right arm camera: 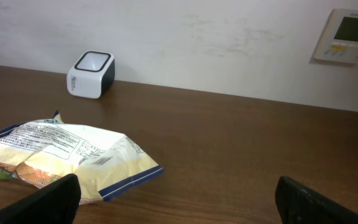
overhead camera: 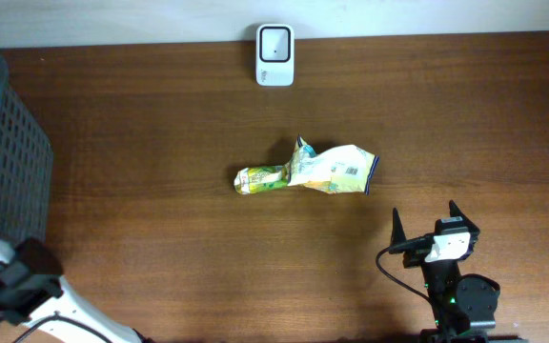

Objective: Scan the item barcode
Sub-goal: 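Reach the left gripper into the basket and grasp a small green box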

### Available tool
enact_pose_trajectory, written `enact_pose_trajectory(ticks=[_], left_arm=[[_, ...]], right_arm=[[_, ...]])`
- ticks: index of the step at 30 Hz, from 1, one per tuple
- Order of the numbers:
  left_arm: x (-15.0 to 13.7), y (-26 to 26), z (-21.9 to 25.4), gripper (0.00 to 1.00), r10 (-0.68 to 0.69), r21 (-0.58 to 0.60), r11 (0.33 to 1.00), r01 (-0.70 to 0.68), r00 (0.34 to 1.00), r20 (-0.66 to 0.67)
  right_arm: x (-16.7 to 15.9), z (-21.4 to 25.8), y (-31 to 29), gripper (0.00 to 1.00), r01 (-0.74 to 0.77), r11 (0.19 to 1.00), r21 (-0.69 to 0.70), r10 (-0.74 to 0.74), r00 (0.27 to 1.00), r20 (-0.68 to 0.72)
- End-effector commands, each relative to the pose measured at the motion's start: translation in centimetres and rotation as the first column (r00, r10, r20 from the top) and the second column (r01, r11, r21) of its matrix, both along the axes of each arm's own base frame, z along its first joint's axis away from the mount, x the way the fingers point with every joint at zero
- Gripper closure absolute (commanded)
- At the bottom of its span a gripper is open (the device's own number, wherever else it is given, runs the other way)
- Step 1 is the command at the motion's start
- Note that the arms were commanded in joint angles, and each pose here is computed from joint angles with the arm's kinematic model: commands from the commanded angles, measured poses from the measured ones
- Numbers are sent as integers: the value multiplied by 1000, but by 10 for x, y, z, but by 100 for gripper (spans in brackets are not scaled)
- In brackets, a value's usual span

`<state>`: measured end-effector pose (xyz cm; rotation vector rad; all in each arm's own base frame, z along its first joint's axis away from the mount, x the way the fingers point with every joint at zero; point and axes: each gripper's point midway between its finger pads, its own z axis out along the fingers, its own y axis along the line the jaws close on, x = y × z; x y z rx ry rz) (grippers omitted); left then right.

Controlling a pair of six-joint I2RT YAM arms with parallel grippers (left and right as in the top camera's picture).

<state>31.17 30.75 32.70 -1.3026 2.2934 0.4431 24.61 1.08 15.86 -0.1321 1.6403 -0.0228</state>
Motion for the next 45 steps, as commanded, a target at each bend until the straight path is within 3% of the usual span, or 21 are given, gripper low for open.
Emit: enact_pose_trajectory(ticks=[1,5,8,14,18,23,28,31,32,34,35,39,40,41,42,45], left_arm=[[-40,39,-46,27,155,-87,983,-163,983,-96],[-75,59,-95,25,199,-193,953,-234,962,-185],[-84,70,-131,25,145,-221,954,-200,959,-243],[-83,72,-195,26,-112,-271,963,17,934,-338],[-64,68,-221,24,-290,-315,928,199,917,-275],[-86,78,-232,24,-265,-284,946,158,879,-396],[-87,79,-250,25,-269,-304,940,153,882,-387],[-75,78,-253,31,-282,-309,934,179,901,-329],[-74,79,-253,38,-281,-305,935,180,902,-328],[-74,79,-253,57,-280,-304,935,180,902,-327],[-74,79,-253,75,-281,-306,935,181,903,-325],[-62,68,-258,76,-311,-348,912,216,919,-245],[-63,66,-260,79,-313,-355,910,216,918,-244],[-64,65,-262,96,-314,-361,908,215,917,-246],[-64,64,-262,100,-313,-363,907,213,917,-246],[-59,65,-248,100,-259,-357,918,172,942,-211]], right_arm=[[0,-3,0,1,-3,1000,4,3,1000,-5],[0,-3,0,1,-3,1000,4,3,1000,-5],[0,-3,0,1,-3,1000,4,3,1000,-5],[0,-3,0,1,-3,1000,4,3,1000,-5],[0,-3,0,1,-3,1000,4,3,1000,-5],[0,-3,0,1,-3,1000,4,3,1000,-5],[0,-3,0,1,-3,1000,4,3,1000,-5],[0,-3,0,1,-3,1000,4,3,1000,-5],[0,-3,0,1,-3,1000,4,3,1000,-5],[0,-3,0,1,-3,1000,4,3,1000,-5],[0,-3,0,1,-3,1000,4,3,1000,-5],[0,-3,0,1,-3,1000,4,3,1000,-5],[0,-3,0,1,-3,1000,4,3,1000,-5],[0,-3,0,1,-3,1000,4,3,1000,-5],[0,-3,0,1,-3,1000,4,3,1000,-5],[0,-3,0,1,-3,1000,4,3,1000,-5]])
